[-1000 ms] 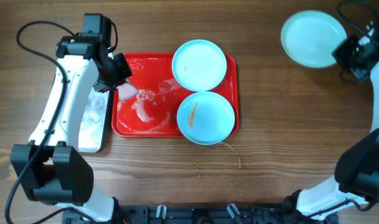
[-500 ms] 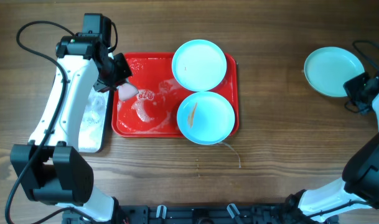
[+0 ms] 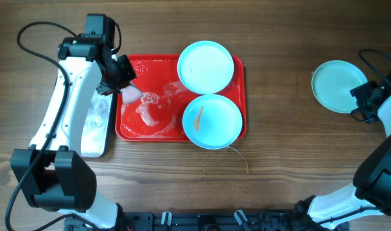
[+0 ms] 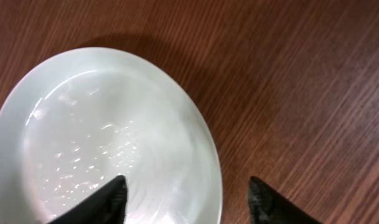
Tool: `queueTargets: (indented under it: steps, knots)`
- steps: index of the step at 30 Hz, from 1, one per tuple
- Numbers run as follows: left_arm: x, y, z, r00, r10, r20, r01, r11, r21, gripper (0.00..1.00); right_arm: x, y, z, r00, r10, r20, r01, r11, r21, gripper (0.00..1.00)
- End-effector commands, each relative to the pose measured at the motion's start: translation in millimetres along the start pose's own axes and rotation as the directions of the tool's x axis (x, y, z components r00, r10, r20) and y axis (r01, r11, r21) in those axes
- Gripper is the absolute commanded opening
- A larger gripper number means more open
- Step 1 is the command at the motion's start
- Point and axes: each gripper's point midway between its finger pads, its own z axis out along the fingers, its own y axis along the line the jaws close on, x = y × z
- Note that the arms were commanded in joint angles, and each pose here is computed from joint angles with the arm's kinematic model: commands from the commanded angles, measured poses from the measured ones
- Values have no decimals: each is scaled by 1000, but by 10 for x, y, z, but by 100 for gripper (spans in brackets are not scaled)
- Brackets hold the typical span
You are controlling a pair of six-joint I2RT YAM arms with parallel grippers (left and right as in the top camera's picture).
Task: Clean dirty plates on tray and stack at the side
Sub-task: 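Carry the plate right and set it on the table with the right gripper, then move the right gripper back and grasp the lower-right plate's rim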
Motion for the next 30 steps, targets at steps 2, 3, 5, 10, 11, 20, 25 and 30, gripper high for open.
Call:
queueTargets:
  steps: [2, 3, 5, 10, 11, 20, 25, 30]
  knots:
    - [-67, -1, -56, 1000, -12, 27, 12, 1000, -1, 6, -42, 330, -229, 998, -61, -32, 55, 985, -161, 66]
    - [-67, -1, -56, 1000, -12, 27, 12, 1000, -1, 6, -59, 390, -302, 997, -75, -34, 68, 980, -188, 66]
    - [-67, -1, -56, 1000, -12, 28, 12, 1000, -1, 6, -124, 563, -590, 992, -125, -16, 117, 960, -253, 66]
    - [-69, -2, -56, 1000, -12, 28, 12, 1000, 0, 5, 91, 1098, -1391, 960, -278, 42, 267, 851, -452, 63]
    - [-74, -5, -56, 999, -12, 30, 12, 1000, 1, 5, 253, 1196, -1541, 949, -314, 30, 289, 827, -483, 63]
    - [-81, -13, -56, 999, -19, 33, 19, 1000, 3, 4, 2303, 1632, -1957, 669, -702, -245, 458, 648, -609, 63]
    - [-81, -12, -56, 999, -19, 33, 19, 1000, 3, 4, 2866, 1471, -1745, 607, -705, -367, 498, 697, -516, 60]
    - [-81, -13, -56, 999, -19, 33, 19, 1000, 3, 5, 3229, 1299, -1571, 534, -726, -434, 547, 688, -477, 42]
